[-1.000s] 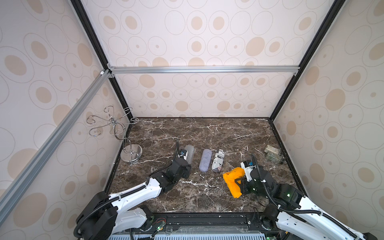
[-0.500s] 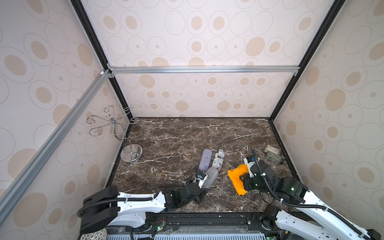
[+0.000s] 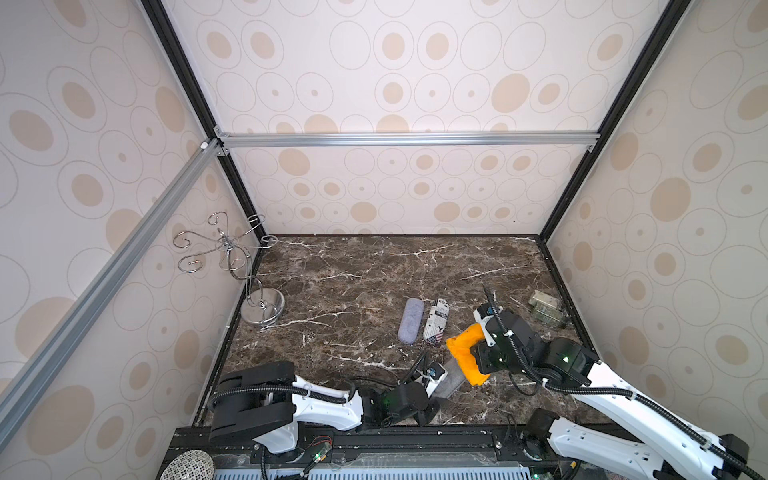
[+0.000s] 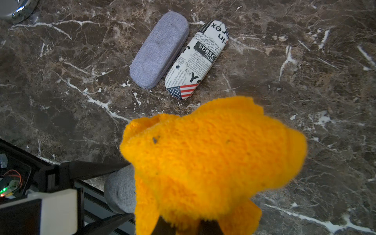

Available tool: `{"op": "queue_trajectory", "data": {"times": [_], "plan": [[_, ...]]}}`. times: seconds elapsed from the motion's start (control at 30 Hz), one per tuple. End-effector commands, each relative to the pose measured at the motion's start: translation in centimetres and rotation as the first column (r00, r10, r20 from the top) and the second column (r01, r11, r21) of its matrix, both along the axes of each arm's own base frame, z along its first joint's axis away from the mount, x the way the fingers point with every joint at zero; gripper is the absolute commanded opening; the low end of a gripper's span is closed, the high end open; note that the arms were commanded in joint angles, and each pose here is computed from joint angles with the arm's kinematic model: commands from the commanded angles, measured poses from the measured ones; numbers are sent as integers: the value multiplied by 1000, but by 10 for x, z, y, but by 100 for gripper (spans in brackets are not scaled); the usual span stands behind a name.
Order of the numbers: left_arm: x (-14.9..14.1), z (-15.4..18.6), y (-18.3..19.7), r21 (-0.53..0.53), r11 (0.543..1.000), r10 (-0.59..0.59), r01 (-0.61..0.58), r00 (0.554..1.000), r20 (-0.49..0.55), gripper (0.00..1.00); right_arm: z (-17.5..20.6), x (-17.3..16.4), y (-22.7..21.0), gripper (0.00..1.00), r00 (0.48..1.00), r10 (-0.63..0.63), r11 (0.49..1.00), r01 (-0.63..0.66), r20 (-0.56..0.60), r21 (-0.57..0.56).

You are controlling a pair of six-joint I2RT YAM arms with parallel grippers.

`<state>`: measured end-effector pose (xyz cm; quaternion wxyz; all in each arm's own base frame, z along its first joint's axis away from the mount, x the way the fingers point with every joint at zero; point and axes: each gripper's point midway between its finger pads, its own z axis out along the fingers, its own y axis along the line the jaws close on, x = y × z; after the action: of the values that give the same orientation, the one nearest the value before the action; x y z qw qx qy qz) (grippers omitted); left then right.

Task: Wipe the eyeglass case
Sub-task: Wipe the dirt from the eyeglass case.

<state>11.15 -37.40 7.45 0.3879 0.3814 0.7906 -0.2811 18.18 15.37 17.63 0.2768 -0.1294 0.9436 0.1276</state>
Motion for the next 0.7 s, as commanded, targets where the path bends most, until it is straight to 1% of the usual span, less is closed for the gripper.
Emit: {"op": "queue_trajectory", "data": {"times": [0.0, 0.1, 0.2, 0.3, 0.37, 0.47, 0.57, 0.67], "plan": [[-6, 29, -20, -79, 995, -59, 63, 997, 47, 47, 0, -1, 12, 0, 998, 63, 998, -63, -26, -5], [-1, 34, -20, -72, 997, -35, 39, 998, 58, 47, -12, -4, 18, 0, 992, 94, 995, -95, -81, -15], [5, 41, -19, -88, 996, 6, -1, 998, 56, 43, -21, -14, 33, 0, 977, 160, 987, -158, -141, 26], [5, 55, -23, -136, 991, -1, 7, 999, 48, 43, -28, -23, 48, 0, 964, 208, 976, -195, -167, 94], [8, 60, -24, -147, 989, 8, -1, 999, 48, 42, -30, -29, 59, 0, 956, 243, 966, -222, -167, 132], [16, 65, -24, -178, 984, 19, -17, 1000, 13, 42, -39, -37, 66, 0, 947, 266, 961, -244, -182, 132], [19, 69, -23, -202, 979, 16, -16, 1000, -1, 42, -52, -39, 65, 0, 944, 241, 969, -221, -226, 110], [20, 67, -19, -186, 982, 23, -22, 1000, 5, 41, -51, -31, 53, 0, 969, 160, 986, -147, -187, 79]]}}
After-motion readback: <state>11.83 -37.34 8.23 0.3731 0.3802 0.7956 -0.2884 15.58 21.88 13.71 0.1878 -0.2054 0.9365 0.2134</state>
